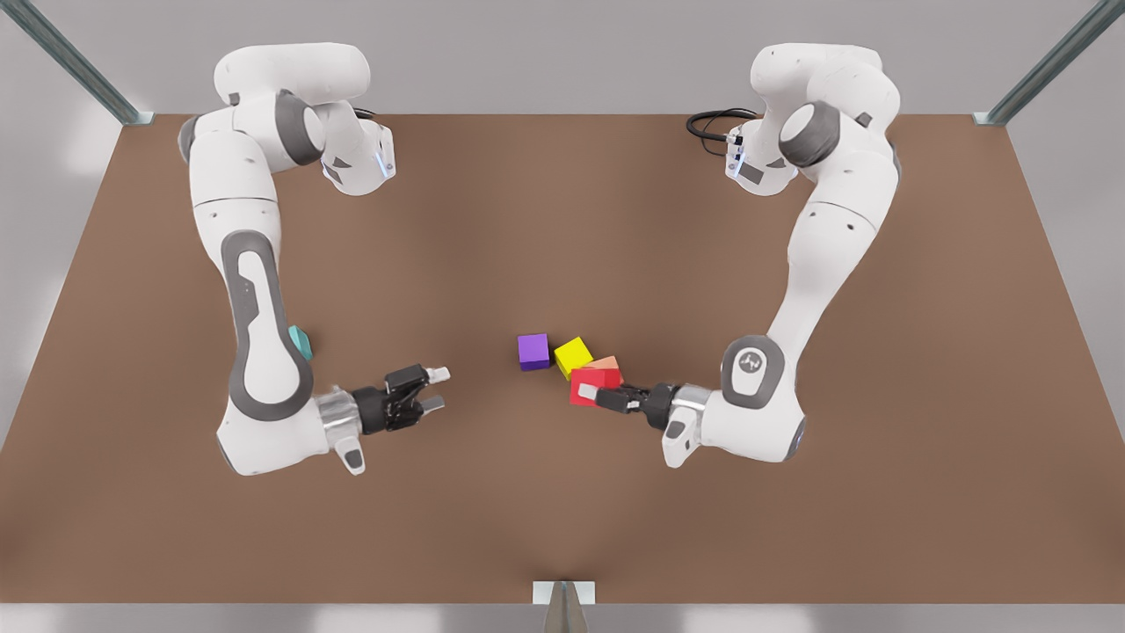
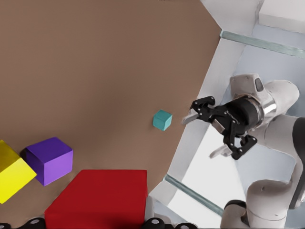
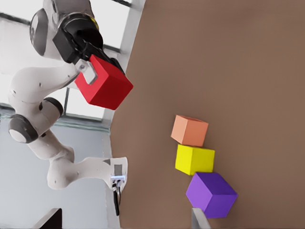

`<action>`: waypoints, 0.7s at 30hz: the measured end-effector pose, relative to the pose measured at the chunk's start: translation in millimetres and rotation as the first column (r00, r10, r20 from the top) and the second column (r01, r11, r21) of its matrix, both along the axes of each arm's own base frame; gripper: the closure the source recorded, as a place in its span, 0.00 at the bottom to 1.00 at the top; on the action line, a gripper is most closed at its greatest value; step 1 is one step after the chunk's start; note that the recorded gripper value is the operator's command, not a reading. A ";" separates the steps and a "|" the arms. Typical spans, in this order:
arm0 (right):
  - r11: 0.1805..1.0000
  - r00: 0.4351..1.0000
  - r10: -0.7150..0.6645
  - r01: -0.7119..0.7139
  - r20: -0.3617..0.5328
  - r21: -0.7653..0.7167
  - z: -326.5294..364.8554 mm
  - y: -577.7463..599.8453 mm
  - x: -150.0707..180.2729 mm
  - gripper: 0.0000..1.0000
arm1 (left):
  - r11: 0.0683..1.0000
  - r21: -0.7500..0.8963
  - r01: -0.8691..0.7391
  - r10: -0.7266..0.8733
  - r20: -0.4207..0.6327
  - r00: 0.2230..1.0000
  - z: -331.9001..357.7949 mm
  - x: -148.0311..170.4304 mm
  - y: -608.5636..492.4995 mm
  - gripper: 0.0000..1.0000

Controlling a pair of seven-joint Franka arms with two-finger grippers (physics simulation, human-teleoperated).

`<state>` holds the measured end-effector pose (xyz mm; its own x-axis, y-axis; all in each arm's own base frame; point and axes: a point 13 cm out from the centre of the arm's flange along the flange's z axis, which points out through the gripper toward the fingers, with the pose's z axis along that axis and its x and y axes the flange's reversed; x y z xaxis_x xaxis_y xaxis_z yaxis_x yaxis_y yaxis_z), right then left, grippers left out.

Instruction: Pick up red wooden cube and pass to hand red wooden cube and place in blue wooden cube

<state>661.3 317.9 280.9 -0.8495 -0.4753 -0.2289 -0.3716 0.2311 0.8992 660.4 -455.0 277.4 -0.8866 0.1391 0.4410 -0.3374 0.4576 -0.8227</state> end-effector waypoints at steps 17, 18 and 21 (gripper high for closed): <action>0.930 0.729 -0.157 -0.118 0.667 0.347 -24.2 131.8 29.1 0.00 | 0.955 -0.259 -0.148 0.152 -0.003 0.988 -9.4 32.3 -20.0 0.33; 0.929 0.707 -0.170 -0.117 0.687 0.350 -23.9 137.4 31.4 0.00 | 0.953 -0.265 -0.147 0.154 0.007 0.988 -9.6 32.3 -22.1 0.33; 0.926 0.651 -0.205 -0.114 0.730 0.361 -25.8 154.7 34.4 0.00 | 0.949 -0.279 -0.146 0.162 0.034 0.986 -12.1 33.2 -25.7 0.33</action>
<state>695.8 472.6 255.1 -0.3278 -0.1927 -0.9249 -0.9428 0.0040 0.3333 693.6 -480.7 265.3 -0.9287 0.1078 0.3547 -0.3363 0.1577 -0.9285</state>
